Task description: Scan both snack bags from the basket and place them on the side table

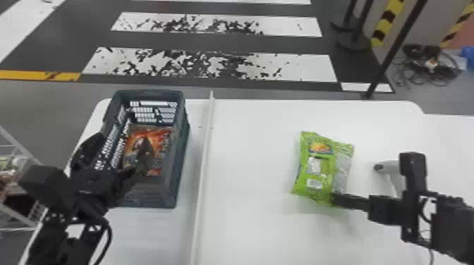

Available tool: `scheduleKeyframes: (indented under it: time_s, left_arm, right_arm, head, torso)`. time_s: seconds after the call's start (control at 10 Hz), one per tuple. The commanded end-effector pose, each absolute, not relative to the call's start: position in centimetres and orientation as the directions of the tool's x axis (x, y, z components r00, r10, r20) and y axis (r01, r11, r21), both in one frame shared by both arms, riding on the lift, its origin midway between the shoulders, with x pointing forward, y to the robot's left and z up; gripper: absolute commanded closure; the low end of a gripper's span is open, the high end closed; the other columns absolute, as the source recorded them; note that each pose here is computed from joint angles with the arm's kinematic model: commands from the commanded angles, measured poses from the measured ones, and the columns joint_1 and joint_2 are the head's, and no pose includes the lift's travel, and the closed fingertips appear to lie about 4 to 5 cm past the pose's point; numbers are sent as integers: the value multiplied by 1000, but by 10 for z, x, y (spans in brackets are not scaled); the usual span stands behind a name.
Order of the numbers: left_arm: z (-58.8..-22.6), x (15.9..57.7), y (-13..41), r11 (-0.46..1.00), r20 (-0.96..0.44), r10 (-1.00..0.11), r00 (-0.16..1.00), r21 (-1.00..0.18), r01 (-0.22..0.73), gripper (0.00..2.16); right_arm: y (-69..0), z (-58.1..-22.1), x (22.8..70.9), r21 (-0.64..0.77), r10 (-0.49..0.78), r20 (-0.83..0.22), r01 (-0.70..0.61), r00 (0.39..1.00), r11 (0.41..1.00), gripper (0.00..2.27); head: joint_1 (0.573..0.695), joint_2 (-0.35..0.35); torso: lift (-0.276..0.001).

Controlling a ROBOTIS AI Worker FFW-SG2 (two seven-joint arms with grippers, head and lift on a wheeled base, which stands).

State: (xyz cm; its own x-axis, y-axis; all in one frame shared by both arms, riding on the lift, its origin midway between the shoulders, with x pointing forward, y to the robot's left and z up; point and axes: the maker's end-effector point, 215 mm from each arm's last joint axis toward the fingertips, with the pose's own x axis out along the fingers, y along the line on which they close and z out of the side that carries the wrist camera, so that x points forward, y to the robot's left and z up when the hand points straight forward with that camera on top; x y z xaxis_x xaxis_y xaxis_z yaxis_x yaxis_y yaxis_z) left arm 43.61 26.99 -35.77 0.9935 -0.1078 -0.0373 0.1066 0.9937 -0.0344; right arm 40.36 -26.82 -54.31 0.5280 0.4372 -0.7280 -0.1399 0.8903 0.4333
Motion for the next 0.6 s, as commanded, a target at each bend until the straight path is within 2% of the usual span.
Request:
scheduleKeyframes:
  time_s: [0.0, 0.3, 0.5]
  left_arm:
    - [-358, 435, 271, 994, -38, -107, 994, -33, 106, 66]
    - [-359, 434, 272, 994, -41, -106, 994, -33, 104, 66]
    - [-358, 434, 271, 994, -40, -106, 994, -33, 105, 66]
  right_arm:
    - [-271, -533, 405, 475, 460, -699, -125, 547, 871, 2250]
    - [-289, -473, 412, 510, 465, -610, -131, 642, 850, 2250]
    - [-324, -427, 424, 546, 432, -533, -94, 727, 832, 2246]
  head:
    - [695, 2]
    - [695, -7]
    - [695, -24]
  torso:
    - [-75]
    - [-75]
    - [-75]
